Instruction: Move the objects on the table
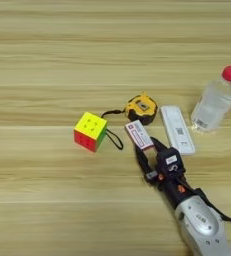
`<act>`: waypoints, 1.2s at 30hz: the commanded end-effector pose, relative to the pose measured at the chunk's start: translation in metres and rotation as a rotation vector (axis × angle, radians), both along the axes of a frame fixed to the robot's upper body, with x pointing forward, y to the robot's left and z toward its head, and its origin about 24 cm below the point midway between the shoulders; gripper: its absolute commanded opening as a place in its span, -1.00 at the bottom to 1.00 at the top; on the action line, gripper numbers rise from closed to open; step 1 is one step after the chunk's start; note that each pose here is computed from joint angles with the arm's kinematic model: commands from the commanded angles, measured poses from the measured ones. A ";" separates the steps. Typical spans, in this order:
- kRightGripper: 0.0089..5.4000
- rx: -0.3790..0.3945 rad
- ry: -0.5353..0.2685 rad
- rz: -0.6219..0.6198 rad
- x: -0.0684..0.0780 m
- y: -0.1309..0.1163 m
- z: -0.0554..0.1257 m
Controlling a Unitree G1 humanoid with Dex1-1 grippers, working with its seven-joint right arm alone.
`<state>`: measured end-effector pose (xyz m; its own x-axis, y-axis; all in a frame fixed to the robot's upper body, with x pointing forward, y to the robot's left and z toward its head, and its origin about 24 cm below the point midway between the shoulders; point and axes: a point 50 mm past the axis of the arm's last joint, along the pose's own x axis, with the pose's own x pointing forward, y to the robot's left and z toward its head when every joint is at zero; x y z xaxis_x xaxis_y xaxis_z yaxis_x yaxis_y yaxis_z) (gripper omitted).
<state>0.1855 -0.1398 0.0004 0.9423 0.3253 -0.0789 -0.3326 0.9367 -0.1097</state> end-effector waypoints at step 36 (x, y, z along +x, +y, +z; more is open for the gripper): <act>1.00 0.073 -0.154 0.320 0.033 0.061 0.047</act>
<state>0.2031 -0.0851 0.0306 0.8013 0.5982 0.0131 -0.5941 0.7980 -0.1017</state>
